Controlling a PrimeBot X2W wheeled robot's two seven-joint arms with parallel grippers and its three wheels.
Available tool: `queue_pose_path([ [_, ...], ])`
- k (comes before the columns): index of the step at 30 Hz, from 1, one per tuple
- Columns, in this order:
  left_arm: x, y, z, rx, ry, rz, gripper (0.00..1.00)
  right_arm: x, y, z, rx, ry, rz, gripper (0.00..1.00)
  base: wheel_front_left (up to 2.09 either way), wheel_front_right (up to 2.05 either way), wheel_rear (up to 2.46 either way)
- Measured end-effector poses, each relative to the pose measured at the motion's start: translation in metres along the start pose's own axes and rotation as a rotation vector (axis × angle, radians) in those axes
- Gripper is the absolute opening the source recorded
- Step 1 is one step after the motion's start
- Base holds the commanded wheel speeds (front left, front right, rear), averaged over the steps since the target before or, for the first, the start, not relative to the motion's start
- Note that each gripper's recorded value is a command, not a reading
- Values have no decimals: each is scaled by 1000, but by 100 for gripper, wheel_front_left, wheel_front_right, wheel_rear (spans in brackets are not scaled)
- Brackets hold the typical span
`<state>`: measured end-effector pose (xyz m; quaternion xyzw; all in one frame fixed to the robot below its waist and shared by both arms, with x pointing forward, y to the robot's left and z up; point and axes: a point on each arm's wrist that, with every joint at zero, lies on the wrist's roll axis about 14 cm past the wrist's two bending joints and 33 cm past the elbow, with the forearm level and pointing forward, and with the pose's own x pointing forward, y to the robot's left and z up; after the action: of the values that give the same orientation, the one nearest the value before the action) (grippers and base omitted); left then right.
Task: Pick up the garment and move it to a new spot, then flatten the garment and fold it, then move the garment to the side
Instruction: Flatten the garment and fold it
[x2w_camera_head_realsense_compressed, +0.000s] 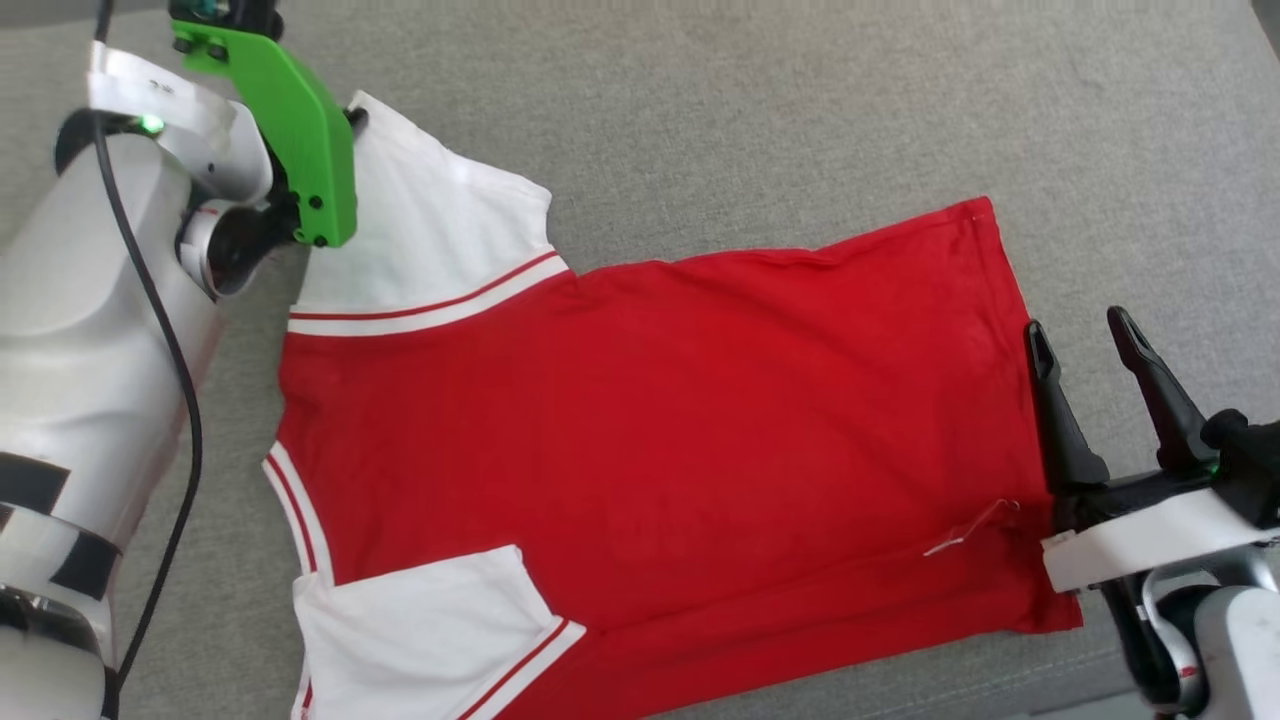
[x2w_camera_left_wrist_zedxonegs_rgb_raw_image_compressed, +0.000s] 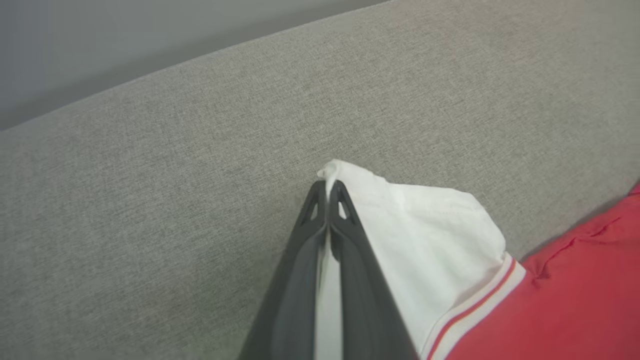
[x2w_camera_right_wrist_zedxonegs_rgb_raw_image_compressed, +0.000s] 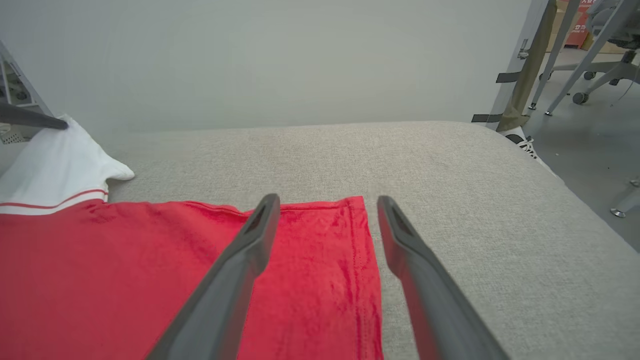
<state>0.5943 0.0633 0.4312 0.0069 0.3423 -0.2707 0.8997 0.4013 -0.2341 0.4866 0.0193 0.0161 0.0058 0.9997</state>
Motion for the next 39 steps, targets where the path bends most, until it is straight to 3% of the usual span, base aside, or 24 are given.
queue_pose_path([
  [8, -41, -12, 4, -23, -64, -26, 0, -1, -16, -32, -119, 349, 57, 100, 0, 0, 0],
  [17, -85, -26, -1, -19, -121, -50, 0, 34, -19, -31, -169, 598, 127, 100, 0, 0, 0],
  [19, -94, -29, -2, -16, -139, -50, 0, 42, -17, -33, -222, 651, 156, 100, 0, 0, 0],
  [39, -116, -33, -37, -58, -151, -54, 0, 98, -13, -102, -341, 922, 240, 100, 0, 0, 0],
])
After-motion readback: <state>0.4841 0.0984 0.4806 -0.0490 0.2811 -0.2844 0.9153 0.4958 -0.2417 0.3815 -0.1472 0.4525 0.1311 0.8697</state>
